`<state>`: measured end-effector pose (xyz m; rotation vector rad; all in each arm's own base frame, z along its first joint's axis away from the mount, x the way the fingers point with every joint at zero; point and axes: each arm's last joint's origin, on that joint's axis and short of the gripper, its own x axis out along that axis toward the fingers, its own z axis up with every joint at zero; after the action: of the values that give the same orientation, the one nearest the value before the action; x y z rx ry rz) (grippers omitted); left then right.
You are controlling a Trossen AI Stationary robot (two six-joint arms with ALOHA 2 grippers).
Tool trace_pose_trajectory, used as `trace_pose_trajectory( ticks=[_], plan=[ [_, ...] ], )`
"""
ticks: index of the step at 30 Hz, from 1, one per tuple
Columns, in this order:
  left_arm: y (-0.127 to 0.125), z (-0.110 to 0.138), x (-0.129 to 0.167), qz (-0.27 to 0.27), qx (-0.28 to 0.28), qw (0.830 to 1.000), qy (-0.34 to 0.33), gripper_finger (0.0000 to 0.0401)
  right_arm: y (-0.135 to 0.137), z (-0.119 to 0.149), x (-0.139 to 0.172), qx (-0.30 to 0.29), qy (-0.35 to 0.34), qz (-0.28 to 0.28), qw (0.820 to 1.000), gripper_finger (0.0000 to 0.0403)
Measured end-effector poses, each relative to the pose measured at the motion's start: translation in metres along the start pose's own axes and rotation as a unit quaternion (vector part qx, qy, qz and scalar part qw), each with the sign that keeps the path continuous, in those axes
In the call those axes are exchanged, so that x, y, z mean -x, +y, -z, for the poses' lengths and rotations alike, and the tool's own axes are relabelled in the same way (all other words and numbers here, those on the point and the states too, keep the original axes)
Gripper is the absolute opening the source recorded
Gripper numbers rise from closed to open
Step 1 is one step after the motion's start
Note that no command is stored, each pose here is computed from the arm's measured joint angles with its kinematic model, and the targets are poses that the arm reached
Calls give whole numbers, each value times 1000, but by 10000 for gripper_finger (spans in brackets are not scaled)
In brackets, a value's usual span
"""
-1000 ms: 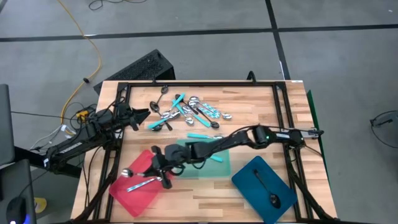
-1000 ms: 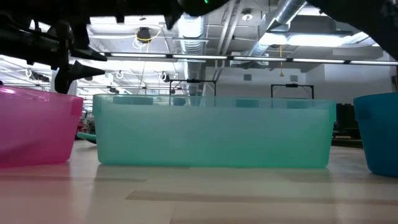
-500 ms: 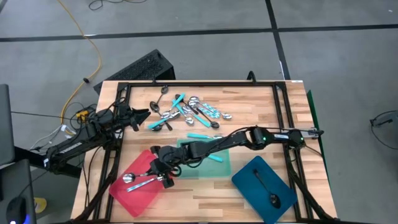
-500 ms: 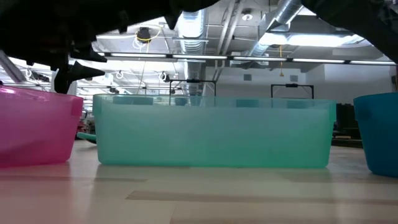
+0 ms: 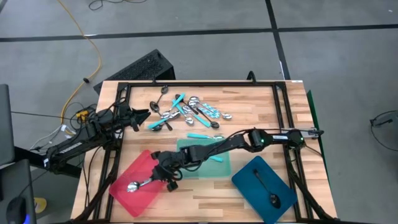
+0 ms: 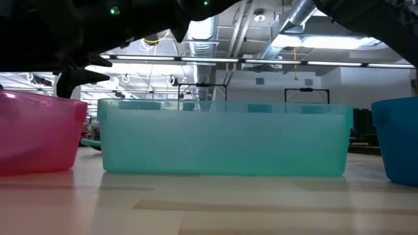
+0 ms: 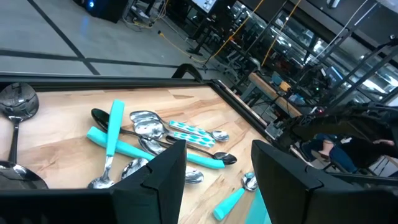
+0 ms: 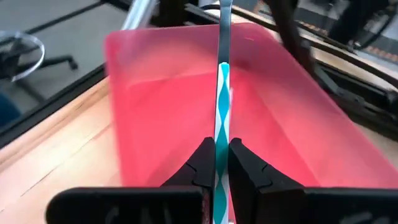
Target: Sort silverware by color (type)
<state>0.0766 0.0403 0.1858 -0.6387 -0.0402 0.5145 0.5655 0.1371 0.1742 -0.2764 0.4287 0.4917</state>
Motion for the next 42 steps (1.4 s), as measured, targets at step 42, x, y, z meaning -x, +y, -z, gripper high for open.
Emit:
trace_pose_trajectory(
  ticks=[42],
  plan=[
    [1, 0, 0, -13, -11, 1000, -4, 167, -1, 18, -2, 57, 61, -21, 996, 51]
  ],
)
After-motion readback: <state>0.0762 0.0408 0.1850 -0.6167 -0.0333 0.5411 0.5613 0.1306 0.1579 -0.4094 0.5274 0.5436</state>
